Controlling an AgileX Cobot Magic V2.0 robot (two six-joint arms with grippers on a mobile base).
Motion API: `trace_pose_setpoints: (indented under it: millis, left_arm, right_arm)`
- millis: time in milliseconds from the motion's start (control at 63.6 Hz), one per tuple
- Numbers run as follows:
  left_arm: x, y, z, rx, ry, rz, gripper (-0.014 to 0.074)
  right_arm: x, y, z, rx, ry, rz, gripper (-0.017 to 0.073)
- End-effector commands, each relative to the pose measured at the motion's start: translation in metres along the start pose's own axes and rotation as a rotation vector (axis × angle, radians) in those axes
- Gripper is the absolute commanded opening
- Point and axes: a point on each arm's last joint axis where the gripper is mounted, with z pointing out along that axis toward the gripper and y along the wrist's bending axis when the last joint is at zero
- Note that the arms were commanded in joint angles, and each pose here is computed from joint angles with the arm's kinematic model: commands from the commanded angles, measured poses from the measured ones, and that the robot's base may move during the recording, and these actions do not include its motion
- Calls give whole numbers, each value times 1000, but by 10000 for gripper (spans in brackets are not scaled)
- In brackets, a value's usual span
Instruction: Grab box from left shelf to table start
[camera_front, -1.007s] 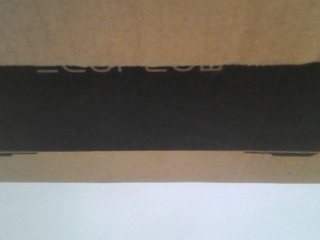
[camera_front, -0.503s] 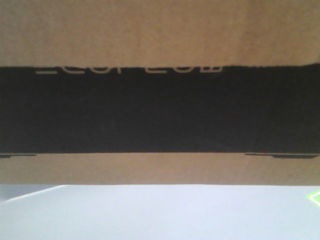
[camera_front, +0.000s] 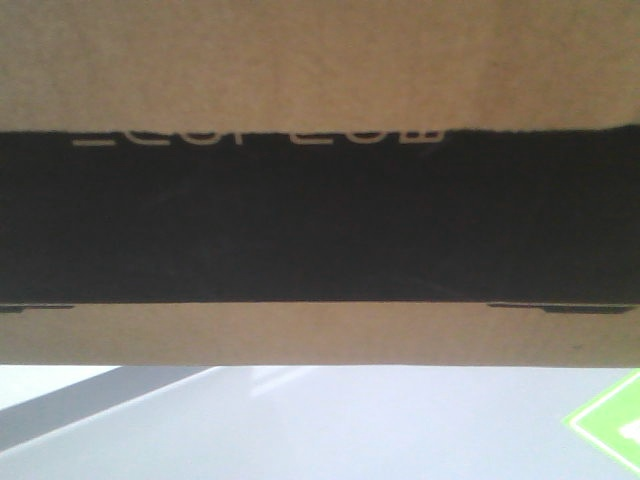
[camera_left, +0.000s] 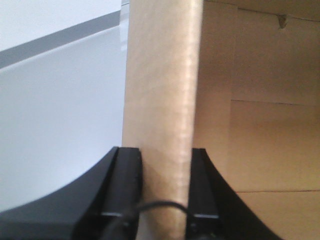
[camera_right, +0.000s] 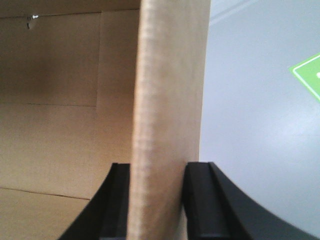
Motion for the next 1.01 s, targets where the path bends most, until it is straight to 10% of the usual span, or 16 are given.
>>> trace_pose_setpoints:
  millis: [0,991]
  left_arm:
    - [-8,-3,-10,31,-70,-25,-12]
    - [-8,-3,-10,31,-68,-25,-12]
  right_arm:
    - [-8,0,-5,19,-55,-17,57]
    - [-8,0,-5,19,-54,-17,57]
